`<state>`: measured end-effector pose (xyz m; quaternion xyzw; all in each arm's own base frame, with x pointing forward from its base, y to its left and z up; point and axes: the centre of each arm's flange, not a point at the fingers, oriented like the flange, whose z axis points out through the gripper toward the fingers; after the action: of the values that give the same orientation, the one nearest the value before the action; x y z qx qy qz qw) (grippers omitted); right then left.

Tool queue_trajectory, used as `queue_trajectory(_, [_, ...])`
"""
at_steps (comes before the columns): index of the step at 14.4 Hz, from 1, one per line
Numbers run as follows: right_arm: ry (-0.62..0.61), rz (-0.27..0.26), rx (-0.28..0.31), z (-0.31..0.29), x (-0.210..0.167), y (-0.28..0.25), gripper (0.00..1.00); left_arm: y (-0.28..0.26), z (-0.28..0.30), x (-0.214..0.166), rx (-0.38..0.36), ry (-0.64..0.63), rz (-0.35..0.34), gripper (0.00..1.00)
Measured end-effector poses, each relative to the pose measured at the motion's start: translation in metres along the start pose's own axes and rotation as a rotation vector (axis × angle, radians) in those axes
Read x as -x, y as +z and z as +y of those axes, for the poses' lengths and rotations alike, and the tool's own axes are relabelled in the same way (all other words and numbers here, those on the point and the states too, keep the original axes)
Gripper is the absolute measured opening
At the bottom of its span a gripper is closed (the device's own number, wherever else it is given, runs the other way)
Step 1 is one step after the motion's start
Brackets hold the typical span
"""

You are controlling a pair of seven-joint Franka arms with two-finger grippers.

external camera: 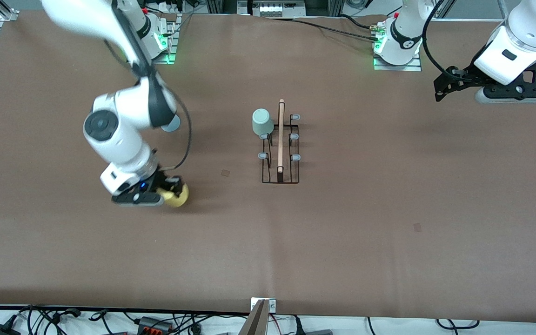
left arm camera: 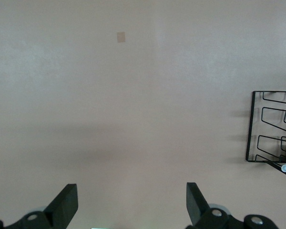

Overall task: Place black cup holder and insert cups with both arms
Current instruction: 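Carry the yellow cup to the holder and set it on a peg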

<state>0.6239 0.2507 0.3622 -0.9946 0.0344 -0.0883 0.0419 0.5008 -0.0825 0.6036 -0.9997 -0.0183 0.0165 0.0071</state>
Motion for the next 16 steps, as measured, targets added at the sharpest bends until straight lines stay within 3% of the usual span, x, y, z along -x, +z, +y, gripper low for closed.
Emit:
queue_trajectory(3, [0.153,-0.009,-0.044,-0.09,0.044,-0.044,0.66,0.001,-0.003,0.002,-0.003,-0.007,-0.02,1.0])
queue_trajectory(7, [0.26,-0.007,-0.054,-0.179,0.099,-0.046,0.66,0.002,-0.01,0.005,-0.009,-0.018,-0.058,1.0])
queue_trajectory(11, [0.268,0.011,-0.015,-0.196,0.109,-0.023,0.66,0.003,-0.012,0.006,-0.009,-0.022,-0.067,1.0])
queue_trajectory(16, [0.233,0.013,-0.028,-0.217,0.126,-0.003,0.66,0.003,-0.012,0.006,-0.01,-0.022,-0.067,1.0])
